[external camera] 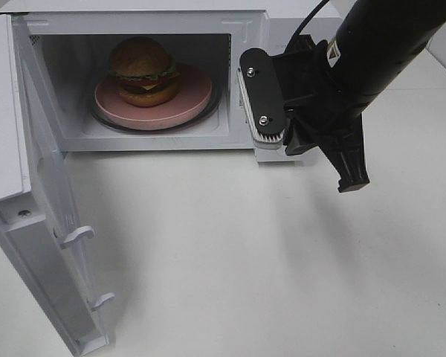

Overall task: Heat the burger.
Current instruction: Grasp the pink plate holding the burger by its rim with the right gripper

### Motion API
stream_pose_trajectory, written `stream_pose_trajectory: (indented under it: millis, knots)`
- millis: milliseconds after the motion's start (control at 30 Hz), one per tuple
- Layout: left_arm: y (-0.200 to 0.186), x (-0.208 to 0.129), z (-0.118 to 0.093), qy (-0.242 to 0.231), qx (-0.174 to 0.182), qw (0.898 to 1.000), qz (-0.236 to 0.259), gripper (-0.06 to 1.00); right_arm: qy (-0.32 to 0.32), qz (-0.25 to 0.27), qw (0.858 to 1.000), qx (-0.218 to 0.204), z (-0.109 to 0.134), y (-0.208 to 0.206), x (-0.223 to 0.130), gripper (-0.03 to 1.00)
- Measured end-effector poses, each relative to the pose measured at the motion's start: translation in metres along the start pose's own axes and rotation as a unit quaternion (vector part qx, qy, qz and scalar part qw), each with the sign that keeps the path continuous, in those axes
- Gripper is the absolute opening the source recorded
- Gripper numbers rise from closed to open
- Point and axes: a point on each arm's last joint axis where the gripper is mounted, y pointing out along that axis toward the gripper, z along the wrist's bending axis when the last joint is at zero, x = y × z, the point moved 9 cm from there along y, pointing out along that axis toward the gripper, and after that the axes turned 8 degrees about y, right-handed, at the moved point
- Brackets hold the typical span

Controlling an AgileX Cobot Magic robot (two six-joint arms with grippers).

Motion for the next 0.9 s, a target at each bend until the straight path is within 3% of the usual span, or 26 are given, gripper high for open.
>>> stream_pose_trajectory:
  millis: [67,100,133,200,233,267,333,400,567,900]
  knots:
    - [0.0,0.0,0.0,0.0,0.0,1.0,0.0,0.97,-0.001,0.0,1.0,-0.002,-0.001,0.0,0.0,0.19]
    - [0.0,0.0,0.0,0.0,0.0,1.0,0.0,0.97,-0.008,-0.001,1.0,-0.012,-0.004,0.0,0.001,0.28]
    - [0.0,0.0,0.0,0.0,0.0,1.0,0.0,0.97,-0.008,-0.001,1.0,-0.012,-0.004,0.0,0.001,0.28]
    - [0.0,0.0,0.0,0.0,0.0,1.0,0.0,0.97,-0.033,0.0,0.999,-0.033,-0.009,-0.001,0.006,0.45]
    - [0.0,0.0,0.0,0.0,0.0,1.0,0.0,0.97,-0.033,0.0,0.999,-0.033,-0.009,-0.001,0.006,0.45]
    - [0.0,0.0,0.0,0.0,0.0,1.0,0.0,0.97,-0.043,-0.001,0.998,-0.047,-0.012,-0.002,0.01,0.57]
    - [0.0,0.0,0.0,0.0,0.0,1.0,0.0,0.97,-0.046,-0.003,0.997,-0.055,-0.013,-0.003,0.013,0.63]
    - [0.0,0.0,0.0,0.0,0.0,1.0,0.0,0.97,-0.043,-0.006,0.997,-0.07,-0.018,0.001,0.02,0.75]
    - [0.0,0.0,0.0,0.0,0.0,1.0,0.0,0.97,-0.038,-0.014,0.996,-0.076,-0.019,0.018,0.031,0.82]
    - [0.0,0.0,0.0,0.0,0.0,1.0,0.0,0.97,-0.05,-0.024,0.995,-0.082,-0.03,0.044,0.059,0.82]
